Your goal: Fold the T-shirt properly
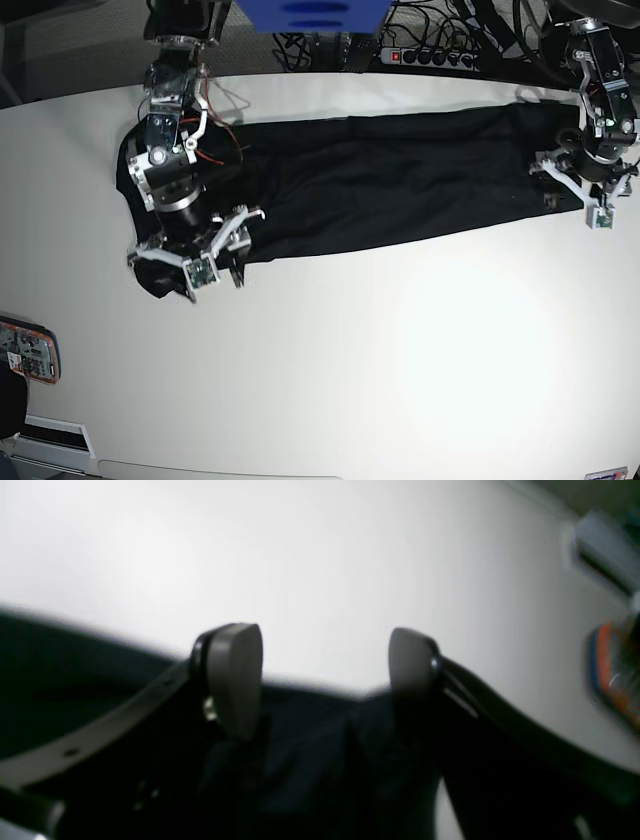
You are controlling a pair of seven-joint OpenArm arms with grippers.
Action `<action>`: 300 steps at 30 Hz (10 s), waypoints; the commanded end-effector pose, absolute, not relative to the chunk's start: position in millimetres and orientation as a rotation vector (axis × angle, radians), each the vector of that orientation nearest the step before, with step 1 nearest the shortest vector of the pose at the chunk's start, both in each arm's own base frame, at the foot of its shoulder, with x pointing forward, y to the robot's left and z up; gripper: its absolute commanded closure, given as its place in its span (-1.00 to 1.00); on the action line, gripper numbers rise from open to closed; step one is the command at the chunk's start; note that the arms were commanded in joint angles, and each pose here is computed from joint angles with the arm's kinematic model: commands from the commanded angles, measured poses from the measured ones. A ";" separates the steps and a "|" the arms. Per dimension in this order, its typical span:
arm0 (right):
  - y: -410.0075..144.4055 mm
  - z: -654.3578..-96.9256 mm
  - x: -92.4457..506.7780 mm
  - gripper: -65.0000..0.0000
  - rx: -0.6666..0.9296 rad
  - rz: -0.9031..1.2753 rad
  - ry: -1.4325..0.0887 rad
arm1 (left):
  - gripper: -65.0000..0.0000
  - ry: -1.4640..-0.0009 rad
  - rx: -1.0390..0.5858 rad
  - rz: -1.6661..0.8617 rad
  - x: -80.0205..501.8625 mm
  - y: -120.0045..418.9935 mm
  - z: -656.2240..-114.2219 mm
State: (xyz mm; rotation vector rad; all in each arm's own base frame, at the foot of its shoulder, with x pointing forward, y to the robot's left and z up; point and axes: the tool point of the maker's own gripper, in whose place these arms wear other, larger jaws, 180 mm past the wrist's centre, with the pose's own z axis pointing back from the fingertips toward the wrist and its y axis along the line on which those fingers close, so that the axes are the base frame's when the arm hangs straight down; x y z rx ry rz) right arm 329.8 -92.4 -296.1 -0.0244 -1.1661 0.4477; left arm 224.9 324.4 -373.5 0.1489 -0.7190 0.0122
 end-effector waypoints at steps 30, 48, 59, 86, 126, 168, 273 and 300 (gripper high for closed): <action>-63.3 -252.2 288.6 -0.18 0.158 0.436 -1.556 | -0.59 -0.530 -0.061 0.136 150.2 402.9 -381.1; -63.9 -253.5 287.5 -0.18 0.156 0.435 -1.550 | -0.59 -0.504 -0.232 0.114 176.2 355.3 -429.0; -64.5 -254.0 287.9 -0.18 0.154 0.434 -1.548 | -0.50 -0.461 -0.330 0.140 170.4 311.4 -451.9; -65.0 -254.4 287.6 -0.18 0.154 0.432 -1.547 | 1.00 -0.630 -0.054 0.062 307.0 361.1 -380.6; -81.4 -262.4 288.6 -0.18 0.104 0.411 -1.506 | 1.00 -0.703 -0.082 -0.041 295.1 255.1 -349.6; -83.3 -262.6 288.6 -0.18 0.099 0.410 -1.505 | 0.62 -0.721 -0.416 -0.190 316.5 91.9 -362.8; -193.6 -400.2 284.4 -0.18 0.302 0.037 -0.718 | -0.99 -1.570 -0.078 -0.546 268.8 116.1 -224.5; -184.4 -337.0 298.2 -0.18 0.521 0.086 -1.052 | -0.99 -1.547 -0.069 -0.543 269.4 119.7 -231.3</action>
